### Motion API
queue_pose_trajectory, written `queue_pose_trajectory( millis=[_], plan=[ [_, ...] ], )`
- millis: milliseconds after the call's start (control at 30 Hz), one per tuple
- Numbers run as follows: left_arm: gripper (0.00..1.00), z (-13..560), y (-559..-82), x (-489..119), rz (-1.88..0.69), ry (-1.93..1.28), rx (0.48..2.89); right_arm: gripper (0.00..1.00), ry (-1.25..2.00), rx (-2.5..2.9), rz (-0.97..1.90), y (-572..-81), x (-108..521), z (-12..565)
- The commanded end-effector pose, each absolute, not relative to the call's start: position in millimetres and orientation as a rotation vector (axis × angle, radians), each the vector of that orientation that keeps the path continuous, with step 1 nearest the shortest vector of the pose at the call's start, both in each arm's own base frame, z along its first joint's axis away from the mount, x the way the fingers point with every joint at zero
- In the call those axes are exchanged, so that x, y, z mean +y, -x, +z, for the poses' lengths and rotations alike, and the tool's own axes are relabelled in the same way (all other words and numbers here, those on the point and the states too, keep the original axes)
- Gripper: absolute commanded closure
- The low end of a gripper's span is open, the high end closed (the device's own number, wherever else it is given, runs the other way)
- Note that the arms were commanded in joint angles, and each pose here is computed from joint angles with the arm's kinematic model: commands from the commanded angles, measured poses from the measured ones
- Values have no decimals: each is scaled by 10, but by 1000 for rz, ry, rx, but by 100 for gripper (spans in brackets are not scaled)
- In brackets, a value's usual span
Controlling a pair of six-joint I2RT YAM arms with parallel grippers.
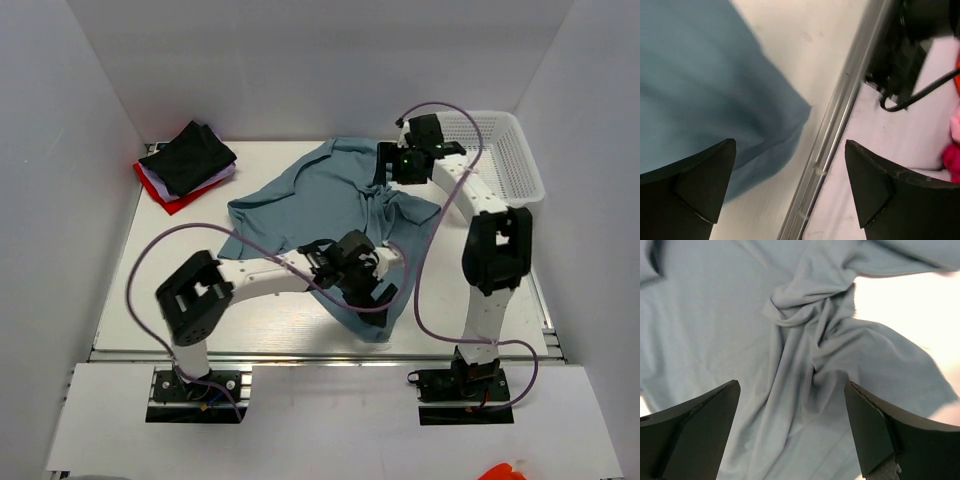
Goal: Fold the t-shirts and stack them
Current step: Flatten out the tshirt
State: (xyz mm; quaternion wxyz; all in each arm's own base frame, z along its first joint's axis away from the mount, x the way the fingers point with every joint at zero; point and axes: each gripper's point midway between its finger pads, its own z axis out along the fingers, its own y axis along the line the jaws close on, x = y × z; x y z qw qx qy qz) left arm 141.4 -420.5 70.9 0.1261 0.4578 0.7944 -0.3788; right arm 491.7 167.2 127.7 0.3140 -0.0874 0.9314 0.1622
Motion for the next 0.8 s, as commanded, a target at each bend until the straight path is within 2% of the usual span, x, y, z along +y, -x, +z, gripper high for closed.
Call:
queue_pose_trajectory(
  millis=[0, 67, 167, 200, 267, 300, 400, 600, 767],
  plan=[
    [0, 1203, -2059, -3850, -746, -1001, 2270, 10, 123, 2377, 348, -4760, 1421, 1795],
    [0, 1209, -2447, -3460, -458, -755, 2318, 10, 14, 2382, 330, -4683, 1322, 1819],
    [0, 1318, -2792, -2979, -255, -532, 2330, 10, -138, 2405, 362, -4414, 1251, 1756],
    [0, 1302, -2879, -2834, -203, -466, 2332, 10, -156, 2455, 360, -4200, 1222, 1555],
    [0, 1282, -3150, -2487, -112, -329, 2340, 10, -149, 2430, 442, -4003, 1315, 1581],
    [0, 1282, -3233, -2378, -95, -289, 2344, 10, -153, 2475, 448, -3851, 1313, 1384],
    [0, 1267, -3638, -1991, -26, -134, 2333, 10, -118, 2448, 600, -3555, 1488, 1348],
    [0, 1229, -4491, -1548, -56, 66, 2302, 10, 197, 2582, 774, -2778, 2080, 942],
    [0, 735, -4771, -1267, -11, 143, 2364, 10, 287, 2668, 781, -2593, 2333, 610]
  ],
)
